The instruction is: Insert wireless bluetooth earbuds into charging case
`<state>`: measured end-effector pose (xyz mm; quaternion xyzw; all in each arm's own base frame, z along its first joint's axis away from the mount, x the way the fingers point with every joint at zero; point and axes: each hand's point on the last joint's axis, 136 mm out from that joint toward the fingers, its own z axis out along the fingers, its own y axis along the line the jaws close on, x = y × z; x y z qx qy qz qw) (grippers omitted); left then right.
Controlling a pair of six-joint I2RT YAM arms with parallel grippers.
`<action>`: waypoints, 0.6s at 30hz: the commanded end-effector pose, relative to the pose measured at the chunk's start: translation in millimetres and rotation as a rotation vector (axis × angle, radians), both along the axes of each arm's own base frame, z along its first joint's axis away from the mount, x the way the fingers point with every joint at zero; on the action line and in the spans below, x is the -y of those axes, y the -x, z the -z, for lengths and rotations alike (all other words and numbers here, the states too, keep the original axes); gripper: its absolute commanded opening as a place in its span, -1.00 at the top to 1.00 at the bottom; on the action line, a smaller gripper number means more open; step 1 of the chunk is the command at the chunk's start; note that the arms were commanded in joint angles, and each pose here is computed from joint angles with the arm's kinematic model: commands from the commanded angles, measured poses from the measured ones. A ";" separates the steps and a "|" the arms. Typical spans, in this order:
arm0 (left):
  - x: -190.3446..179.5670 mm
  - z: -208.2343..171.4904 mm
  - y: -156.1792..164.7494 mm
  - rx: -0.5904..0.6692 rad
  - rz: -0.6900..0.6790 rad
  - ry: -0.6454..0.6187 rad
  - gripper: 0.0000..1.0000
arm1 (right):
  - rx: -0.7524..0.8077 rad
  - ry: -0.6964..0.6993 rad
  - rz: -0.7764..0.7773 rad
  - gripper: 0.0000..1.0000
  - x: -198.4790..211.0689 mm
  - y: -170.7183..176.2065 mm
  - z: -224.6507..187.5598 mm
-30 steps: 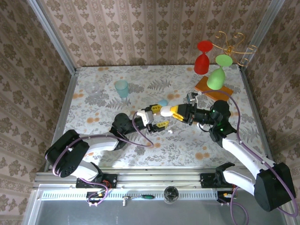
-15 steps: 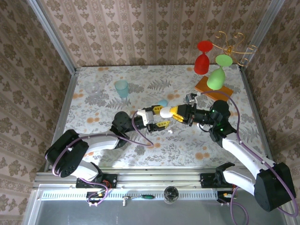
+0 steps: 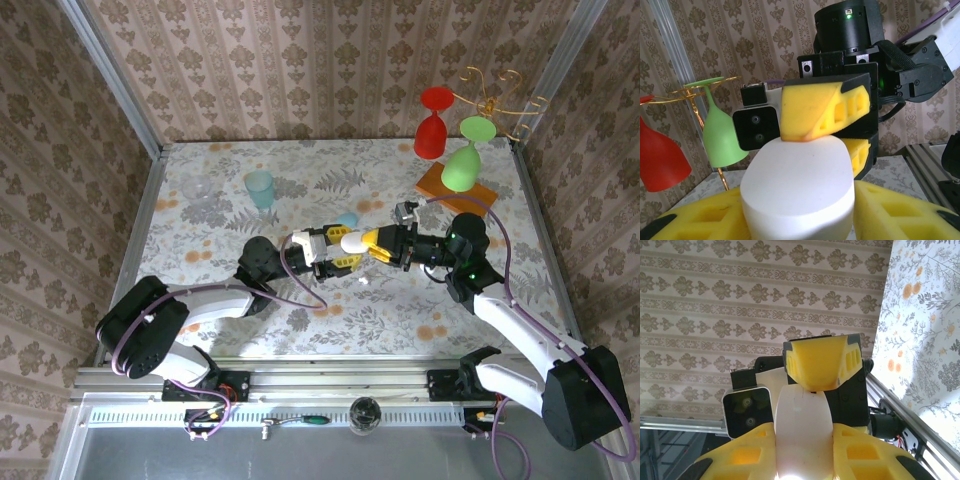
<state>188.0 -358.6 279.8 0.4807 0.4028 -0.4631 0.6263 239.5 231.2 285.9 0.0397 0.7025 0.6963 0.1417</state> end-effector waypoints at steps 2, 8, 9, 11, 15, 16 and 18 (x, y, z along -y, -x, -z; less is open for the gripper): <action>-1.9 -21.4 8.0 0.041 0.040 0.050 0.03 | 0.024 0.007 -0.008 0.90 1.3 2.3 -2.0; 0.0 -17.2 7.0 0.039 0.041 0.041 0.01 | 0.036 -0.013 -0.009 0.91 1.5 3.3 -8.5; 0.3 -16.3 6.8 0.039 0.041 0.039 0.00 | 0.041 -0.017 -0.010 0.91 1.6 3.7 -10.2; 0.8 -16.6 6.6 0.043 0.039 0.040 0.00 | 0.045 -0.019 -0.010 0.90 1.7 4.1 -11.5; 1.4 -16.6 6.9 0.042 0.044 0.039 0.09 | 0.039 -0.017 -0.009 0.91 1.9 4.1 -9.2; 1.4 -17.2 6.8 0.044 0.044 0.040 0.12 | 0.037 -0.016 -0.009 0.91 1.7 4.2 -8.5; 1.2 -16.5 6.7 0.045 0.044 0.038 0.14 | 0.036 -0.021 -0.007 0.90 2.0 4.4 -9.1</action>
